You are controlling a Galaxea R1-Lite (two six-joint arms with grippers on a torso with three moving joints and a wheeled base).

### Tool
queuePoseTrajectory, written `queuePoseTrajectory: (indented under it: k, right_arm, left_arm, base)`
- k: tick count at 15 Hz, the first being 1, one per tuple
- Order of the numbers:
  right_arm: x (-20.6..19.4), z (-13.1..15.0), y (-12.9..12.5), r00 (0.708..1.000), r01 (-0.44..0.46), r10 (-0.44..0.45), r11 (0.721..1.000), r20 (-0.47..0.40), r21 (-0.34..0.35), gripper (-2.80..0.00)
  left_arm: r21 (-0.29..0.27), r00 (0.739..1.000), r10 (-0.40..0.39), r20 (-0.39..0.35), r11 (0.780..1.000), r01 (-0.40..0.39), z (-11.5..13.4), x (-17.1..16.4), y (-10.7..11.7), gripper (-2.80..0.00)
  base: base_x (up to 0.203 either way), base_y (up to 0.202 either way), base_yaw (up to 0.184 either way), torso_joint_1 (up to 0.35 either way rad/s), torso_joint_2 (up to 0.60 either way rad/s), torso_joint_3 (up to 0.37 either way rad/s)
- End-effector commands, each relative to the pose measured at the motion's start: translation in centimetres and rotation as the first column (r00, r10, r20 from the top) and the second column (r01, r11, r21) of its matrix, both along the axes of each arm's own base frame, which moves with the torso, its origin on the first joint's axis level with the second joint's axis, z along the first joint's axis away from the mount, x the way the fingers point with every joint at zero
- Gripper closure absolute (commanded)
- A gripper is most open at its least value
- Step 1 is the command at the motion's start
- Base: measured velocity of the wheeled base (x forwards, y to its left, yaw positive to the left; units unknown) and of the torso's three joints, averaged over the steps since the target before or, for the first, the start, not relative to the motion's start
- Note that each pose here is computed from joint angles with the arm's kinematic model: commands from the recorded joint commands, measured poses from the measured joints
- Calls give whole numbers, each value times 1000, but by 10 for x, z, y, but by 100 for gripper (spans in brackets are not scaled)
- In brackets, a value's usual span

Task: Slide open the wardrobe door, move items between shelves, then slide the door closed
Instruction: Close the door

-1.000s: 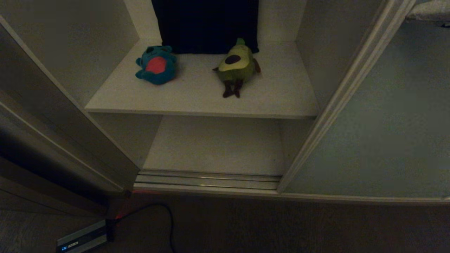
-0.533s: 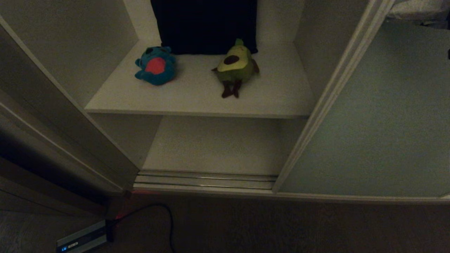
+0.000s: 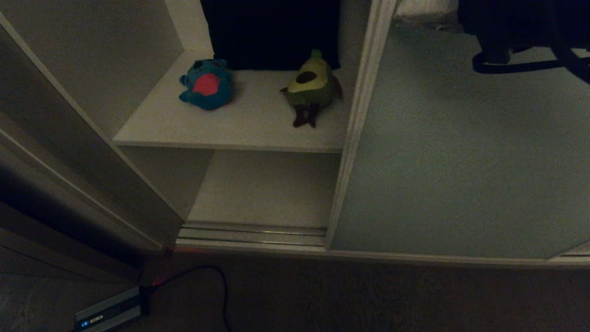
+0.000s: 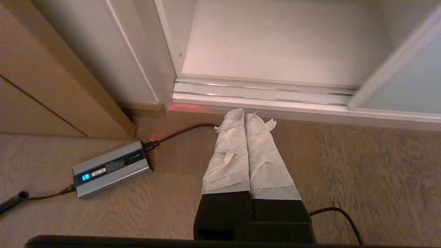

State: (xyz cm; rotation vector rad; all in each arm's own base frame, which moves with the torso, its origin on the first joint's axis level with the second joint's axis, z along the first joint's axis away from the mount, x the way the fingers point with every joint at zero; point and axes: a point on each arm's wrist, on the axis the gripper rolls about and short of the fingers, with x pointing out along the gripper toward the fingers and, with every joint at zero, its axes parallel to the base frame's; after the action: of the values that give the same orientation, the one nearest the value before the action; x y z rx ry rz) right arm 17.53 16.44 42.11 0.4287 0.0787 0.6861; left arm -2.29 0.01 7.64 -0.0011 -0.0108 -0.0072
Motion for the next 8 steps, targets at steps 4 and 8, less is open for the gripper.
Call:
queuePoseTrajectory:
  k: [4,8]
  right_arm:
    - [-62,21,-13,982,-159,157,987,102,12,0]
    - [-86,28,-52,989,-80,77,997,129,19,0]
  left_arm:
    - [0,1000,0,0,1000,0,0,0,0,0]
    - [0,1000,0,0,1000,0,0,0,0,0]
  base:
    - [0,0,0,0,0,0]
    - [0,0,0,0,0,0]
